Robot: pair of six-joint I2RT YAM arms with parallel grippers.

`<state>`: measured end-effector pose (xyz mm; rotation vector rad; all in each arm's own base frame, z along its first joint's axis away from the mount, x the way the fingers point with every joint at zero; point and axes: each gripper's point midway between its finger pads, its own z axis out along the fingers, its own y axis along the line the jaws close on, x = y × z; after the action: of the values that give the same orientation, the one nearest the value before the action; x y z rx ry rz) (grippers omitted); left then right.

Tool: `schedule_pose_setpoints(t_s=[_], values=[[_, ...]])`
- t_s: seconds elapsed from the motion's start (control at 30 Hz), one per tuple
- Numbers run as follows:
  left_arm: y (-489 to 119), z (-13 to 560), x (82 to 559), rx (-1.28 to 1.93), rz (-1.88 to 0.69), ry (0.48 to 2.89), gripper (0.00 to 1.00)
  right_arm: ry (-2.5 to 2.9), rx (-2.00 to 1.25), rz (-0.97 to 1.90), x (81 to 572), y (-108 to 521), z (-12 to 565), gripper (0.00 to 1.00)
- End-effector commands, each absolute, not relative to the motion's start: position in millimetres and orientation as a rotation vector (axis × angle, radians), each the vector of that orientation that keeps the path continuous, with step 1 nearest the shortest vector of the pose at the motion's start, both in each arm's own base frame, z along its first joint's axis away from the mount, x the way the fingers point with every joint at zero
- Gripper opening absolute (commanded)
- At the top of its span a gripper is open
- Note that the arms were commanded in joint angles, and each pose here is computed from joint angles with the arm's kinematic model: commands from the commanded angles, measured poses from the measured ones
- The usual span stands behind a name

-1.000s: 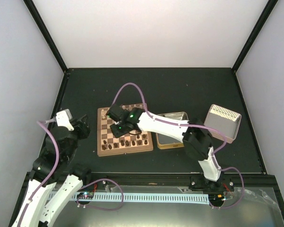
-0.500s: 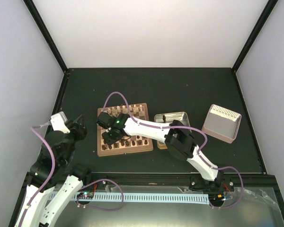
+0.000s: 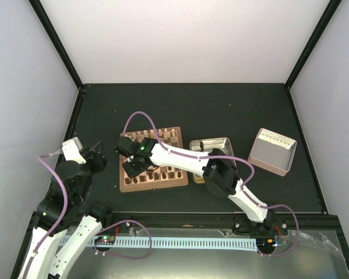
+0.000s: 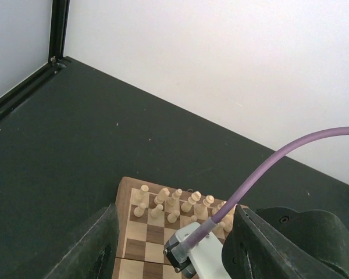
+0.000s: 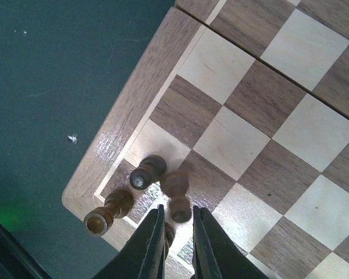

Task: Set up the chess pieces on the board
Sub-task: Place the chess piece on the chessboard.

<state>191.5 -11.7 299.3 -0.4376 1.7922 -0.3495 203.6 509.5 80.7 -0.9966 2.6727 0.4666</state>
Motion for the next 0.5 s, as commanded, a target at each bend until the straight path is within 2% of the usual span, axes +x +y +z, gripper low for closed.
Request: schedule_pose_setpoints(t_s=[0.0,0.27,0.47], values=[[-6.7,304.5,189.0,-0.459,-0.341,1.773,0.55,2.685,-1.016,0.415,201.7,508.1,73.0,0.15],[-7.4,302.3,189.0,-0.459,-0.342,1.782,0.56,2.686,-1.012,0.383,203.0,506.5,72.6,0.16],[-18.8,284.8,194.3,-0.424,-0.36,1.859,0.58,2.653,-0.964,0.432,206.6,509.7,89.5,0.21]])
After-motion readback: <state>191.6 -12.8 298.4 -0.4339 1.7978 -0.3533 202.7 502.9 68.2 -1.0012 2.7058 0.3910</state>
